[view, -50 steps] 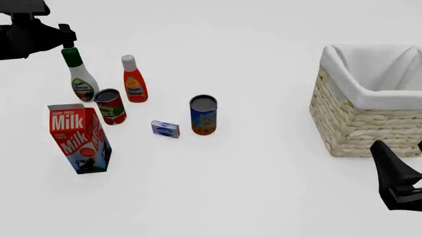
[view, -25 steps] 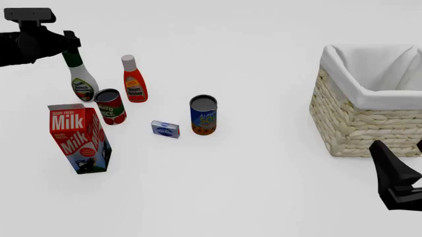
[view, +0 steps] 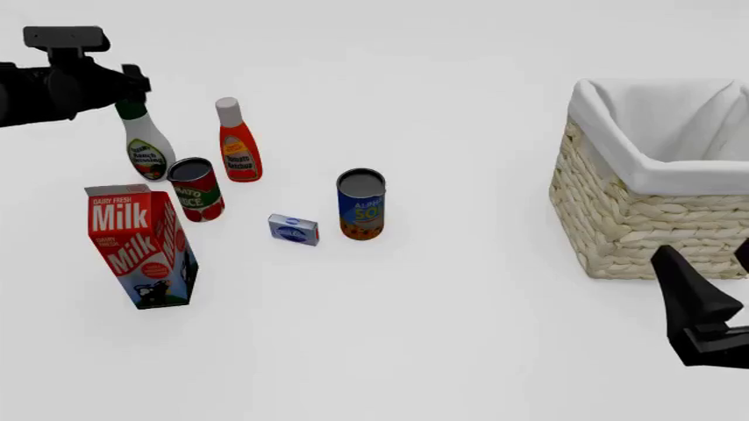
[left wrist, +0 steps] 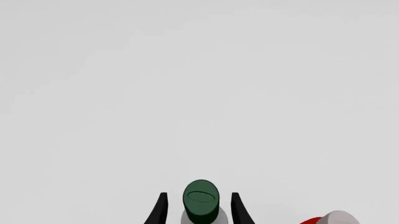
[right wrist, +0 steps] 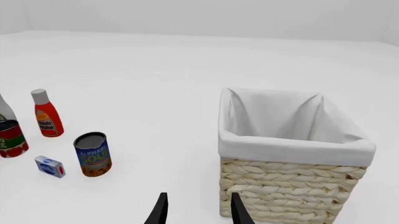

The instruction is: Pick the salad dressing and place it in the basket.

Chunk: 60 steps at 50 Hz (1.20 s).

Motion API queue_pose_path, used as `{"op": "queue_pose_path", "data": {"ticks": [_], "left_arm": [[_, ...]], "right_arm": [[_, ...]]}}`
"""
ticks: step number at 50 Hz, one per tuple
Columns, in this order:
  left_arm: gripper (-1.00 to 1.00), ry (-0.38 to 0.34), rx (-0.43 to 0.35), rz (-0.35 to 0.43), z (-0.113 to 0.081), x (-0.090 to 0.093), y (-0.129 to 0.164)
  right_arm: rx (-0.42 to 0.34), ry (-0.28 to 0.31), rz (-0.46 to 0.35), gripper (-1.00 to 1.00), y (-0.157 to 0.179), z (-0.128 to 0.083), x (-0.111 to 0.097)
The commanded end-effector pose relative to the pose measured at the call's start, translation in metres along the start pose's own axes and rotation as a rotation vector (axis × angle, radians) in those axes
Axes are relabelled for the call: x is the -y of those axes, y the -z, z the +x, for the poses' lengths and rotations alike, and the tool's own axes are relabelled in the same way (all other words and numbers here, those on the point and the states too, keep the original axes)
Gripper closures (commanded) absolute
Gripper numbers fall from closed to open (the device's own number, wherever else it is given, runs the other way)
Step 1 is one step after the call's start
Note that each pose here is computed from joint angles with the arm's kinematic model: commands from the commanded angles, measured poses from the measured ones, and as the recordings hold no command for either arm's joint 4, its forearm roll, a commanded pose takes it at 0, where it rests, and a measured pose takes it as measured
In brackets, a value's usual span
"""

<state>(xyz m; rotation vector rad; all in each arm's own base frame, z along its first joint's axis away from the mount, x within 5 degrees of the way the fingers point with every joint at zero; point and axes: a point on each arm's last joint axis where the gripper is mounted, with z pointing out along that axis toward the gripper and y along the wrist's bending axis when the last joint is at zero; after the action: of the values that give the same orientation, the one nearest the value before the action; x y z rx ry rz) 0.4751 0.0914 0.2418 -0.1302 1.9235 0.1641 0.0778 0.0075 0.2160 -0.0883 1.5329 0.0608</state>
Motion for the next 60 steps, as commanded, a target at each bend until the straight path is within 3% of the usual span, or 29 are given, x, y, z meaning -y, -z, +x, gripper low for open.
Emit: {"op": "queue_pose_path", "data": {"ticks": [1,51,54,55,60], "left_arm": [[-1.0,-0.001,-0.008,0.002,0.003,0.001,-0.007],[-1.0,-0.021,-0.063,0.013,0.022,0.006,-0.022],[-1.0,-0.012,-0.046,-0.004,0.019,-0.003,-0.019],[1.0,-0.009,-0.037,-0.006,0.018,-0.003,-0.017],[1.0,-0.013,-0.021,-0.016,0.014,-0.009,-0.014]], "right_arm": [[-0.002,-0.003,-0.004,-1.0,-0.001,0.0,0.0],[-0.002,0.0,-0.003,-1.0,0.002,-0.001,0.0],[-0.002,0.0,-0.003,-1.0,0.002,-0.001,0.0],[-0.002,0.0,-0.003,-1.0,0.001,-0.001,0.0],[-0.002,-0.001,-0.002,-1.0,0.002,-0.001,0.0]]}}
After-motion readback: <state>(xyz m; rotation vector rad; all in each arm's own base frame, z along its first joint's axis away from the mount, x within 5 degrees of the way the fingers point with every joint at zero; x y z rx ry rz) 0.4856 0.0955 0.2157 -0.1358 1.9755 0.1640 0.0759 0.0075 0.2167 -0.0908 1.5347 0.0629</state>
